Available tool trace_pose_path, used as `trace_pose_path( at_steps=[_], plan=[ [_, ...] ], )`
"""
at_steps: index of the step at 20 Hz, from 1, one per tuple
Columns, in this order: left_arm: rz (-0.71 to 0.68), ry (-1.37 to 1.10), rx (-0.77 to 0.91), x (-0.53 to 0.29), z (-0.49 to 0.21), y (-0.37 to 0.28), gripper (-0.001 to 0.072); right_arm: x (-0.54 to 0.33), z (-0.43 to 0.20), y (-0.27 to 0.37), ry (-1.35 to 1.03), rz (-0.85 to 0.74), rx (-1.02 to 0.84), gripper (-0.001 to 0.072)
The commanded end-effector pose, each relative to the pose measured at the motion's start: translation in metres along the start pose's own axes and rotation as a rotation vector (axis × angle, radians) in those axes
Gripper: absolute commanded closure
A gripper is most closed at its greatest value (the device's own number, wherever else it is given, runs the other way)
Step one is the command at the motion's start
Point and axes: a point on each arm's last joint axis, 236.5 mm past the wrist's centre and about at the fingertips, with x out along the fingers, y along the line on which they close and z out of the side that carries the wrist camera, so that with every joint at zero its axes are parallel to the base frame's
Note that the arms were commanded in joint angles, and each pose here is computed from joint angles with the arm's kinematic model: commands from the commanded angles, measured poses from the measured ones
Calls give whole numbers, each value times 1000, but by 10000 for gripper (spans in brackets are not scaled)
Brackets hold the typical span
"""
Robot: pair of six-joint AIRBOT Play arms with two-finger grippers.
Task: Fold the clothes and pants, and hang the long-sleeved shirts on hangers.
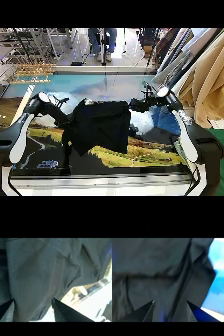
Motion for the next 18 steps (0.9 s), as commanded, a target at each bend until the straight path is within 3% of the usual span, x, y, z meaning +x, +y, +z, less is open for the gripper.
trace_pose_path(
  at_steps=[1, 3, 9, 11, 13, 14, 15, 18],
  plan=[
    [50, -9, -33, 14, 2, 12, 305, 11, 24, -28, -110, -73, 32, 268],
    [59, -10, -16, 13, 2, 14, 702, 12, 25, -47, -112, -149, -20, 265],
    [65, -70, 81, -14, 5, 4, 702, 58, 10, -56, -58, -204, -183, 255],
    [40, -114, 105, -31, 7, -9, 702, 76, 5, -57, -39, -210, -199, 305],
    [-37, -176, 134, -50, 11, -34, 701, 82, 9, -53, -42, -215, -223, 404],
    [-81, -208, 159, -60, 13, -47, 702, 79, 12, -53, -39, -225, -233, 581],
    [-123, -247, 179, -73, 14, -60, 702, 75, 12, -49, -26, -223, -240, 691],
    [-175, -407, 225, -137, 19, -86, 703, 24, 7, -11, 70, -206, -312, 693]
  ],
)
